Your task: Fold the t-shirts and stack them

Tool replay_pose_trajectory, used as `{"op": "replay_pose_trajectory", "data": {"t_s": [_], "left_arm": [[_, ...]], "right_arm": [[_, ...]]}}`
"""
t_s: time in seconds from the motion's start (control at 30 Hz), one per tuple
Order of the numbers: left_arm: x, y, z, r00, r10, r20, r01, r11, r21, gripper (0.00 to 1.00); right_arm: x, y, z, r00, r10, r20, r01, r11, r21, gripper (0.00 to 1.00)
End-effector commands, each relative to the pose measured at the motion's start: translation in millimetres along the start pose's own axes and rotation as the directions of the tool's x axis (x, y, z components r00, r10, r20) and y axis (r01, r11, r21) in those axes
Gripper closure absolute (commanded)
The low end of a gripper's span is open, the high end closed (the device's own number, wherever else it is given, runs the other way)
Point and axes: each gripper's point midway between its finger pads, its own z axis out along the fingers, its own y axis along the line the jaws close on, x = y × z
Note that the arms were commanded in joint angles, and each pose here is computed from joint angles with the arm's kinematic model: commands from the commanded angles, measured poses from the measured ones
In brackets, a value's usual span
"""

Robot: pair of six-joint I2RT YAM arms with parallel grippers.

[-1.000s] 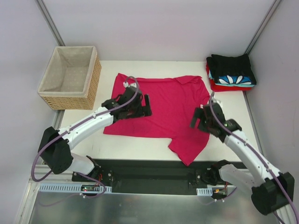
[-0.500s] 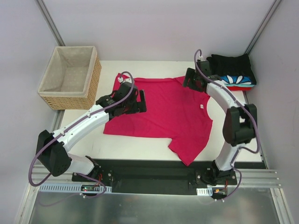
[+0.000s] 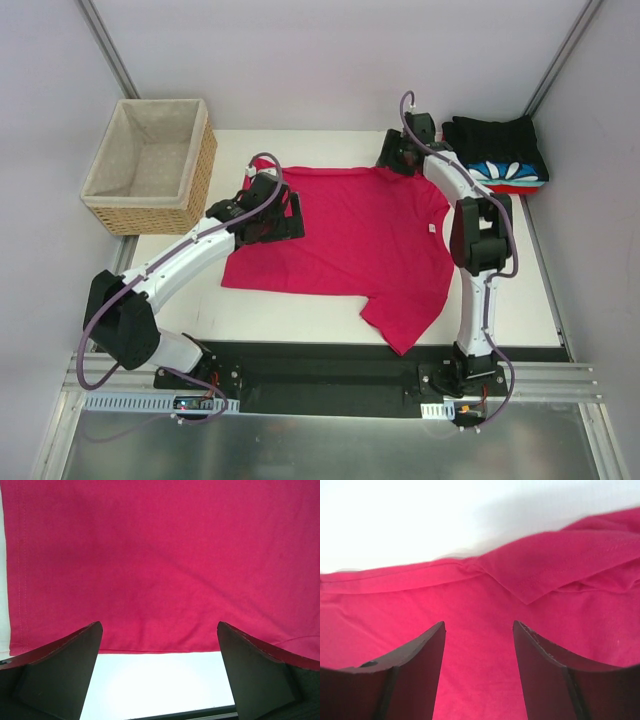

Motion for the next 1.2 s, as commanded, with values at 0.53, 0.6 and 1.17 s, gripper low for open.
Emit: {"op": "replay_pose_trajectory", "data": {"t_s": [0.53,0.6,1.17], "left_arm": [[-7,7,5,1.0,-0.029,-0.009,0.029,0.999,0.025,0.01],[-7,7,4,1.0,-0.027,-0.009,0.027,0.999,0.027,0.01],[-12,8,7,0.999,-0.045,-0.018,0.045,0.999,0.031,0.01]], "right_arm": [[25,-30,28,0.991,0.103,-0.087,-0.101,0.995,0.025,0.4],[23,-34,33,0.989,0.123,-0.088,-0.122,0.992,0.017,0.4],[7,-36,50,0.98,0.185,-0.071,-0.187,0.982,-0.023,0.44]]}}
